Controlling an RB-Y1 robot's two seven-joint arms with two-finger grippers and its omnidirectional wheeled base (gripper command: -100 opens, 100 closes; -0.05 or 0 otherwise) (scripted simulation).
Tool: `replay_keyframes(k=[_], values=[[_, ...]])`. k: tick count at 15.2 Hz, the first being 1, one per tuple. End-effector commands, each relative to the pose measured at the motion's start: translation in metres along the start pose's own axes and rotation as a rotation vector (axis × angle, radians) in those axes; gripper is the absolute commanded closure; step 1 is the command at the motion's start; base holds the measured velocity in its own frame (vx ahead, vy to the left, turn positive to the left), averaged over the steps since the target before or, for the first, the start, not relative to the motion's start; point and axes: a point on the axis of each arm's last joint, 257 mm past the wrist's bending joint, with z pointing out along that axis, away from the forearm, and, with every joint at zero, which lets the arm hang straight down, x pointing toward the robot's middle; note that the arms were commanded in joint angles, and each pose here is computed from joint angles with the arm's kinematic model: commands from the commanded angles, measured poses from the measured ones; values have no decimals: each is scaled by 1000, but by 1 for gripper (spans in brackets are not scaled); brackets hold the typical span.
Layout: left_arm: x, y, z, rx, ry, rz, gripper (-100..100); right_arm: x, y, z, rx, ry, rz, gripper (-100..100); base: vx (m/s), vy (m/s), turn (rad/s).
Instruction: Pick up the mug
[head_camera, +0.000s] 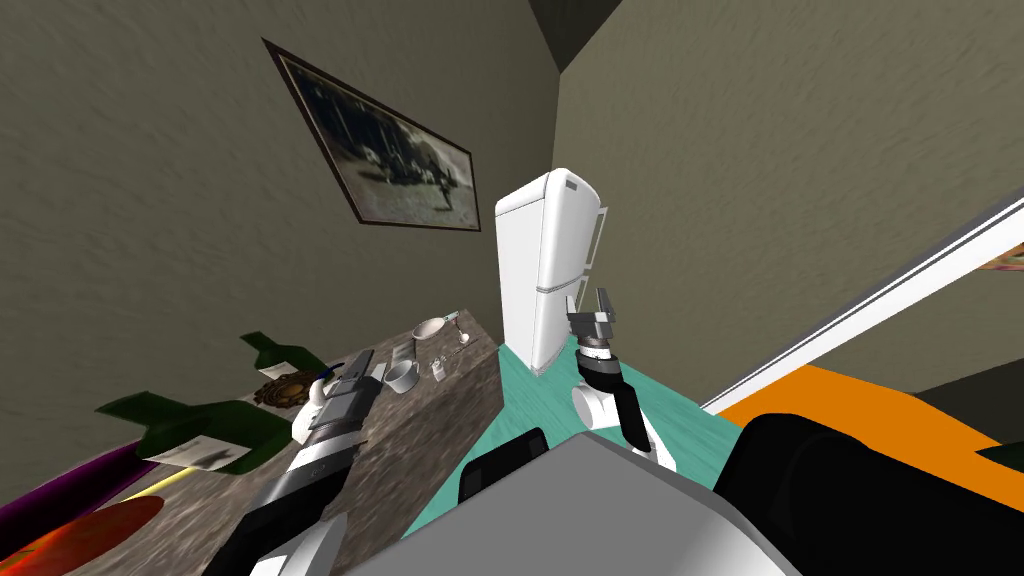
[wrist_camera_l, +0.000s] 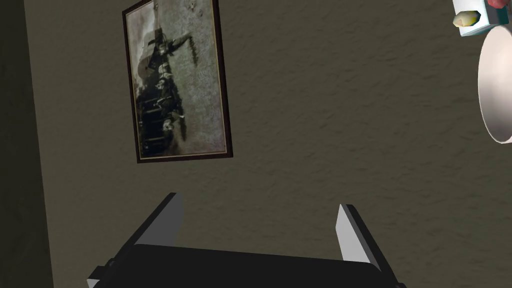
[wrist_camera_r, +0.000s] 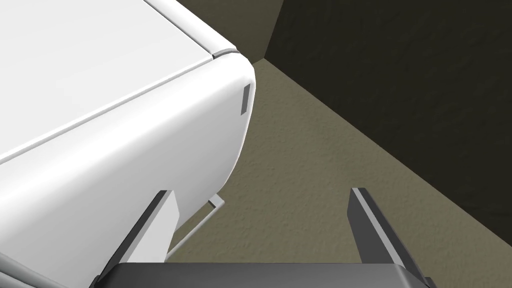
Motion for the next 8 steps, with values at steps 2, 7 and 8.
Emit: replay_keyframes(k=[2,7,8], values=[[-8,19,0,-68,8,0,-100,0,0,0,0,0,0,0,-7,6,-114],[-22,49,-2,-175,19,-2,-100,0,0,0,0,0,0,0,-9,6,-69],[-21,54,-3,-196,21,-2,-100,0,0,0,0,0,0,0,-10,8,-115]])
